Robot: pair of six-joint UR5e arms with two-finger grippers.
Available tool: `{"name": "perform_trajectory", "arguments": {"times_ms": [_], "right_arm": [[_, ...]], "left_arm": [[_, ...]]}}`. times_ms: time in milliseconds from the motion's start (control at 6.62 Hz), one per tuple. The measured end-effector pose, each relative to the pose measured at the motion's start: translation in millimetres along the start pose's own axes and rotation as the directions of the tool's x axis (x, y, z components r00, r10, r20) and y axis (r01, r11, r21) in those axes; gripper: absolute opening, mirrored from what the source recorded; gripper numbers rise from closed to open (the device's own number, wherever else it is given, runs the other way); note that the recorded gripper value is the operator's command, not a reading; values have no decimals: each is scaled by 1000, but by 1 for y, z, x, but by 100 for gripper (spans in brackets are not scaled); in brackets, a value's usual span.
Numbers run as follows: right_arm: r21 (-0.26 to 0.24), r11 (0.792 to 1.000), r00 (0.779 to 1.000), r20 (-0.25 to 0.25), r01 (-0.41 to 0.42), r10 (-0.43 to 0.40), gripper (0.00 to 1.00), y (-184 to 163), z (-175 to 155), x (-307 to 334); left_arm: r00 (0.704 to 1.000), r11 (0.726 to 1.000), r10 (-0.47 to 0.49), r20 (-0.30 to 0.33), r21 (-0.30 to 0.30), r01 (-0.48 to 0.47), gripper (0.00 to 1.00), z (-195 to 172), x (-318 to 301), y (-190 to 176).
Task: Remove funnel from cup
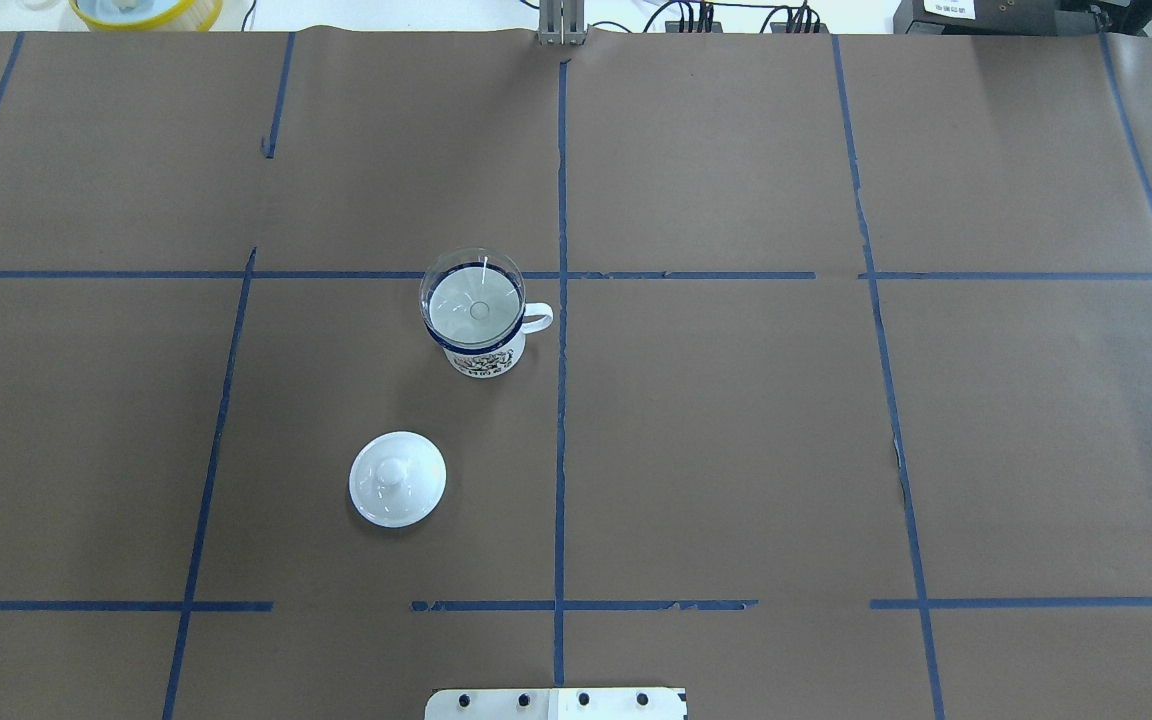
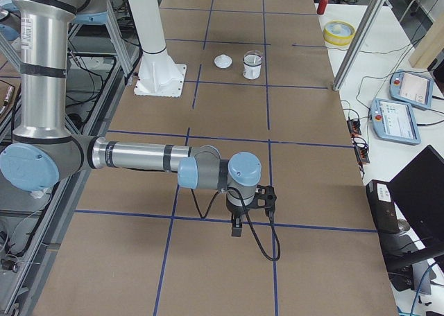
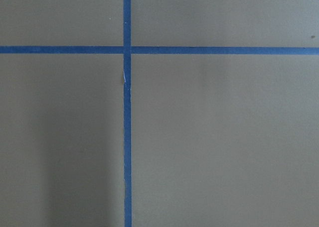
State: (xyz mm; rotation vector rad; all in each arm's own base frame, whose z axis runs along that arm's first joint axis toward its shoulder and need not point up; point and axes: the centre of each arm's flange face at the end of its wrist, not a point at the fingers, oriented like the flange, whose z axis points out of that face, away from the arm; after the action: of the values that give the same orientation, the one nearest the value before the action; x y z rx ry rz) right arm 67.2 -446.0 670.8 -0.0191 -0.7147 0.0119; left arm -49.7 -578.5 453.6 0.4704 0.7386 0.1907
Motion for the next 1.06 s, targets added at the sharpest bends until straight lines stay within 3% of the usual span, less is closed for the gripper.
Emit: {"name": "perform_trajectory", "arguments": {"times_ms": [151,453,755,1058], "right_arm": [[0,1000,1000,0,0,0,100,0,0,0],[0,1000,1000,0,0,0,100,0,0,0],[0,1000,1000,0,0,0,100,0,0,0],[0,1000,1000,0,0,0,100,0,0,0]], "left_arm": [[996,993,-88,-28,74,90,100,-5,27,-18],[968,970,-210,-135,92,223,100,22,149,-67],[933,952,-297,-203,17,306,100,66,308,-101],[884,899,-437,-166,-104,425,100,77,444,-126]]}}
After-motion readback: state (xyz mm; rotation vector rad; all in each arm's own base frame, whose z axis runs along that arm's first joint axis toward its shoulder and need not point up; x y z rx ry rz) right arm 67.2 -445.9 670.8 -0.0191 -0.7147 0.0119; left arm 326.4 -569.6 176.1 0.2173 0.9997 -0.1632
